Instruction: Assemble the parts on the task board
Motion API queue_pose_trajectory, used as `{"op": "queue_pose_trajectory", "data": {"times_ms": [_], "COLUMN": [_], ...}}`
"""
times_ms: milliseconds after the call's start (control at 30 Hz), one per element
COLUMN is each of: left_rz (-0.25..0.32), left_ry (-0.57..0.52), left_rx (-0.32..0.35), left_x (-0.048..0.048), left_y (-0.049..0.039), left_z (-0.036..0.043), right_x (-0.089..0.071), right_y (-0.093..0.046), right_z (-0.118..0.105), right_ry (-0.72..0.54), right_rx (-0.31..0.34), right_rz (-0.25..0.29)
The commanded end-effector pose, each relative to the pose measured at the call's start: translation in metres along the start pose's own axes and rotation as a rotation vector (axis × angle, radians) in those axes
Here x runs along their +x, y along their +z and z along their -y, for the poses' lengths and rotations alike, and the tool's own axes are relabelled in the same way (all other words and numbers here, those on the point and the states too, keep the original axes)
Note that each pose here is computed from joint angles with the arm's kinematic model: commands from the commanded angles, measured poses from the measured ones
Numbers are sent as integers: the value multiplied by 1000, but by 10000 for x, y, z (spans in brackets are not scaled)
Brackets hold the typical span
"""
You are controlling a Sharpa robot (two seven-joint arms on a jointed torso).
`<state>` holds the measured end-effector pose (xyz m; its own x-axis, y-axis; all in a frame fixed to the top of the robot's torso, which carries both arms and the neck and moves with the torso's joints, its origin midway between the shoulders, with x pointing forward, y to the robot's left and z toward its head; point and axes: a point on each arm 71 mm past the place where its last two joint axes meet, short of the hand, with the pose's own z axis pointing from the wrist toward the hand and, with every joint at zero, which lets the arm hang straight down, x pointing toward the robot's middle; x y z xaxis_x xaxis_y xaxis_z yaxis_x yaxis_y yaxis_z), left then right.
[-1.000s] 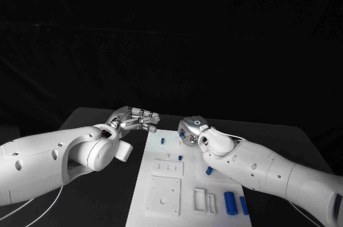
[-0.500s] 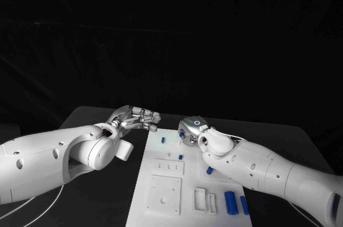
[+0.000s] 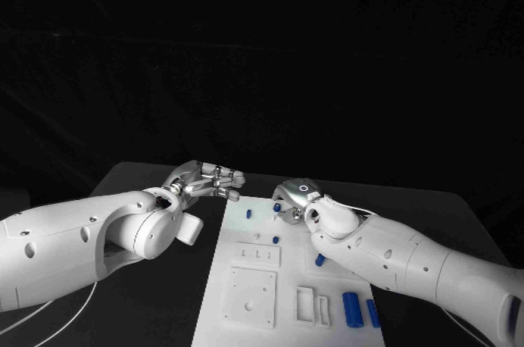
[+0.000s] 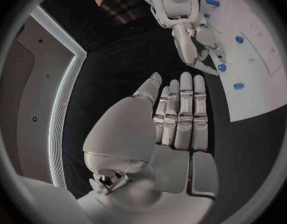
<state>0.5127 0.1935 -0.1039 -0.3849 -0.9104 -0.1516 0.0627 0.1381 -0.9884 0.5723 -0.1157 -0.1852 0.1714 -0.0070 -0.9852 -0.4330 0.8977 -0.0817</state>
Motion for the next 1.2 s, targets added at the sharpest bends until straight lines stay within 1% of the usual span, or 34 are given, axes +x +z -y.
{"op": "queue_pose_trajectory", "data": {"times_ms": [33,133,300,400,500,533,633,800,1000,1200], "left_rz": [-14,-9,-1,3,7,9,11,11,7,6], "left_ry": [2,2,3,4,4,4,5,5,6,6], "left_rx": [10,9,9,8,8,8,8,7,3,2], "left_x": [6,-11,-43,-61,-80,-89,-104,-114,-114,-115], "left_y": [8,4,-8,-15,-21,-24,-28,-29,-30,-26], "left_z": [30,28,24,21,18,17,14,7,-9,-15], "right_x": [-35,-63,-142,-216,-295,-327,-363,-353,-298,-235], "right_y": [-24,-65,-189,-283,-382,-428,-513,-615,-647,-618], "right_z": [5,30,144,302,504,603,797,1046,1181,1199], "right_ry": [31,44,70,96,137,156,196,246,263,275], "right_rx": [-3,-5,1,26,67,87,129,174,187,188], "right_rz": [32,40,57,60,50,41,12,-46,-103,-148]}}
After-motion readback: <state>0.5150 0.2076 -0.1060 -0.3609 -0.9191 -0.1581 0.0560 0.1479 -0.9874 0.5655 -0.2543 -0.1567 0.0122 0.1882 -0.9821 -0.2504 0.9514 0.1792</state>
